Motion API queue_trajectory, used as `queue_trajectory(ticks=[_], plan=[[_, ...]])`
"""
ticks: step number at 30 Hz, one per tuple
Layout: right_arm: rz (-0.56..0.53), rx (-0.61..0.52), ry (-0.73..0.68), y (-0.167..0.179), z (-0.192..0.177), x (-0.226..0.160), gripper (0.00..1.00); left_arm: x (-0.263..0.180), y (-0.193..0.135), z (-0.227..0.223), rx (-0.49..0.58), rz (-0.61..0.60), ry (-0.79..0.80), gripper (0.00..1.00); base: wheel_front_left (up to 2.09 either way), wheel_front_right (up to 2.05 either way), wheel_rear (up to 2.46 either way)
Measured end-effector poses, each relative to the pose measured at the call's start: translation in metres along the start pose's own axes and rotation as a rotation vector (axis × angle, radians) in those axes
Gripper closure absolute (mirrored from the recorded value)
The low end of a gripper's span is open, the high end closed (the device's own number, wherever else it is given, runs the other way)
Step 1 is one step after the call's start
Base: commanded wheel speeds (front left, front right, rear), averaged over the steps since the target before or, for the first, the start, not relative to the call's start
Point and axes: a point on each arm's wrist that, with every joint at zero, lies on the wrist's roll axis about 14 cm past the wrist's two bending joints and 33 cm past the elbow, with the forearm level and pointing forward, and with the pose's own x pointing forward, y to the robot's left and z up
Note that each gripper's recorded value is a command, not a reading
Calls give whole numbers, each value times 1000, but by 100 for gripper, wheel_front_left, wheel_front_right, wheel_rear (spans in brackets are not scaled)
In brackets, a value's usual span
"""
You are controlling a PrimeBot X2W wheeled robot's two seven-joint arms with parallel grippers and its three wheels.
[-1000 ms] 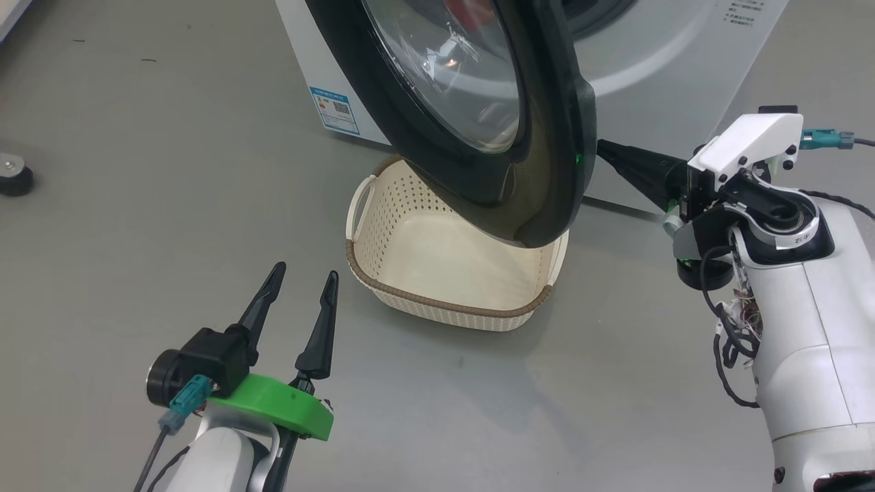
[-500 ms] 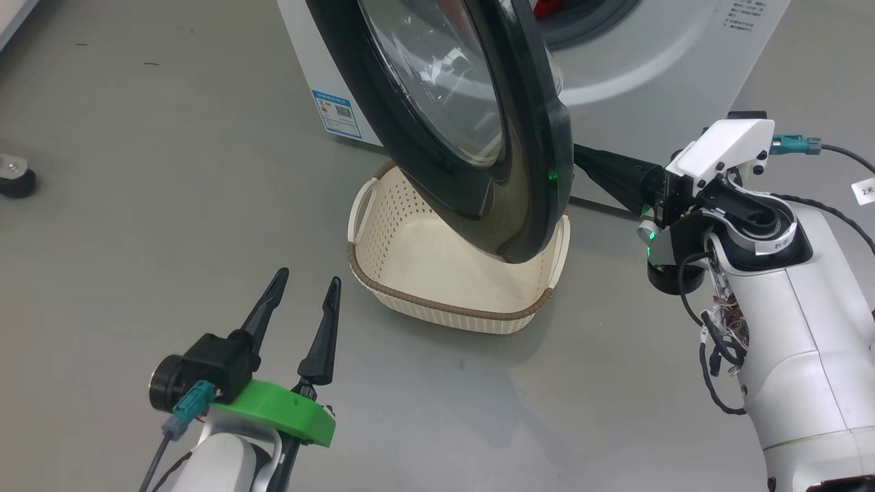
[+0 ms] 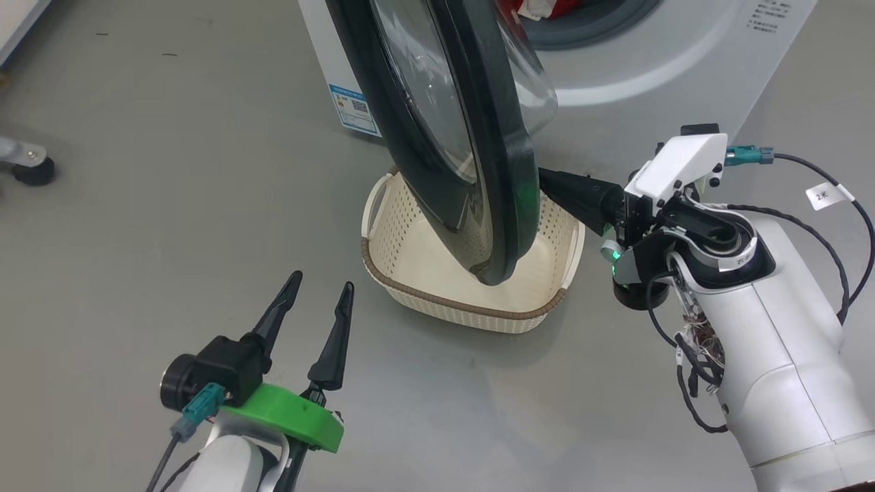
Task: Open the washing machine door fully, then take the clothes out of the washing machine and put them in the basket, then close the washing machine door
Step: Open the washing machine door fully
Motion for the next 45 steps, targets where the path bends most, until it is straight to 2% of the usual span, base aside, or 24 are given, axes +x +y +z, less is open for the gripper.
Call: queue_trajectory(ticks=[14, 26, 36, 38, 45], plan=[[20, 21, 147, 3, -54, 19, 100, -7, 6, 6, 2, 21, -17, 0, 0, 0, 0], [36, 28, 193, 8, -80, 28, 100, -12, 9, 7, 1, 33, -21, 0, 0, 0, 0], [22, 13, 166, 4, -81, 28, 100, -12, 14, 8, -2, 51, -26, 0, 0, 0, 0], [19, -16, 137, 4, -77, 26, 100, -12, 14, 8, -5, 51, -25, 0, 0, 0, 0], [-47, -292, -4, -3, -49, 6, 100, -11, 13, 13, -14, 46, -46, 0, 0, 0, 0]])
